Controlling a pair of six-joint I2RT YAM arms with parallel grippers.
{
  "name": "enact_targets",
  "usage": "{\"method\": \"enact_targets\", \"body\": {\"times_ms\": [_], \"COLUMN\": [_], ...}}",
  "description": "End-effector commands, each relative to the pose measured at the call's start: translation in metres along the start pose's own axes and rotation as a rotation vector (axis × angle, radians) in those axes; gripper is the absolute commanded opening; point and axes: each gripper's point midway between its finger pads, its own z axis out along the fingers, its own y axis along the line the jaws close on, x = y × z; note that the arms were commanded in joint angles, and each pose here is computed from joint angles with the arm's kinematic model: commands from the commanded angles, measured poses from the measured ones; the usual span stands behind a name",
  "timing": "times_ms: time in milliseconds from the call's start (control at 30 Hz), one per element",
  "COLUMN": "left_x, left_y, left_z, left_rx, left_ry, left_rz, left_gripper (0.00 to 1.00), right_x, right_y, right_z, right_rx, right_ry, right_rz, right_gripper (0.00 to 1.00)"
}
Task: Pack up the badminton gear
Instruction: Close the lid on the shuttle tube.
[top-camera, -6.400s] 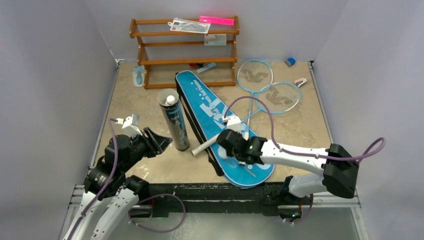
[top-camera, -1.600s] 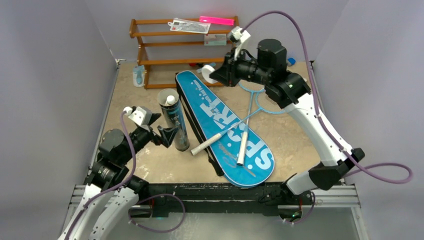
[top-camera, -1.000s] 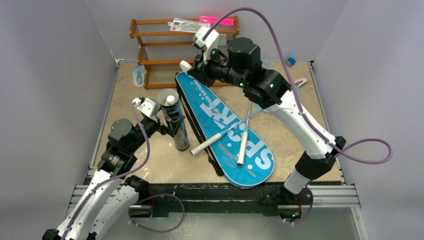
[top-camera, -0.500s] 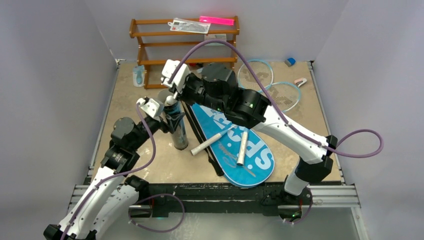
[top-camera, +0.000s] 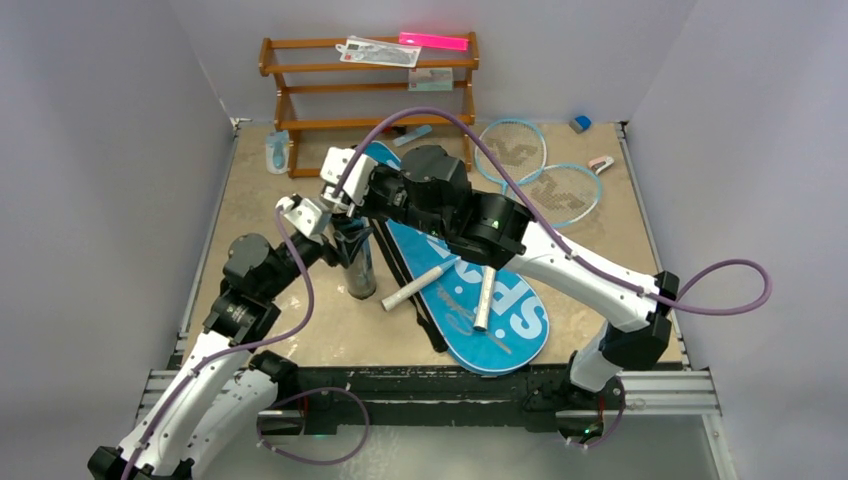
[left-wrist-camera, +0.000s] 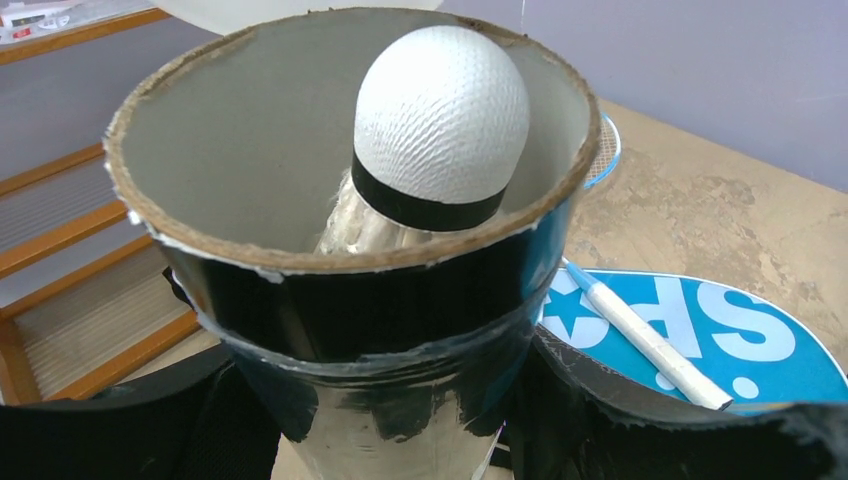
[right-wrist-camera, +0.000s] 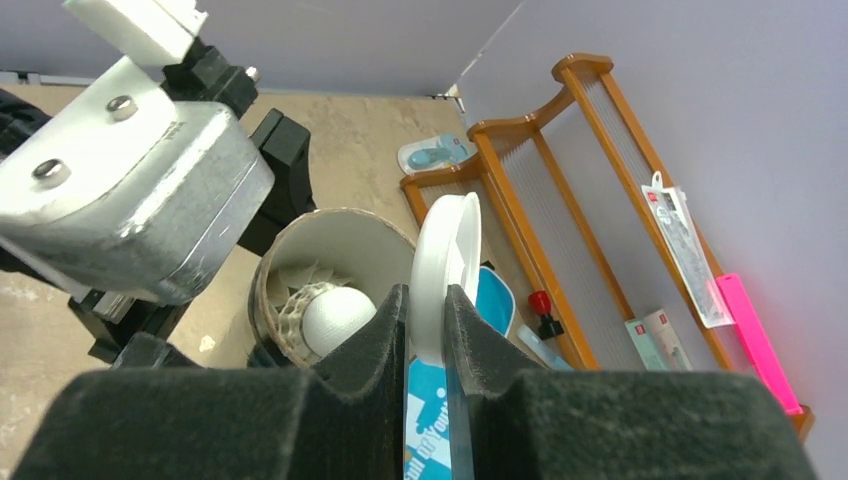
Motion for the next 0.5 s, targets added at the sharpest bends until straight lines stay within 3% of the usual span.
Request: {"method": "enact_targets", "body": {"times_ms": [0, 467], "left_x": [-0.012, -0.013], "left_y": [-0.004, -0.003], "left_z": [0.004, 0.004], "left_rx": [0.027, 0.017], "left_ry": [-0.035, -0.030], "left_rz": [-0.012, -0.029], "left_gripper": [0.55, 0.52], "right_x": [-0.035, -0.044], "right_y": [-0.017, -0.006], "right_z": [-0.022, -0.031], "right_rx": [0.063, 0.026], "right_ry": [-0.110, -0.114], "right_rz": [-0.016, -0.054], "right_gripper": [0.14, 0.13]}}
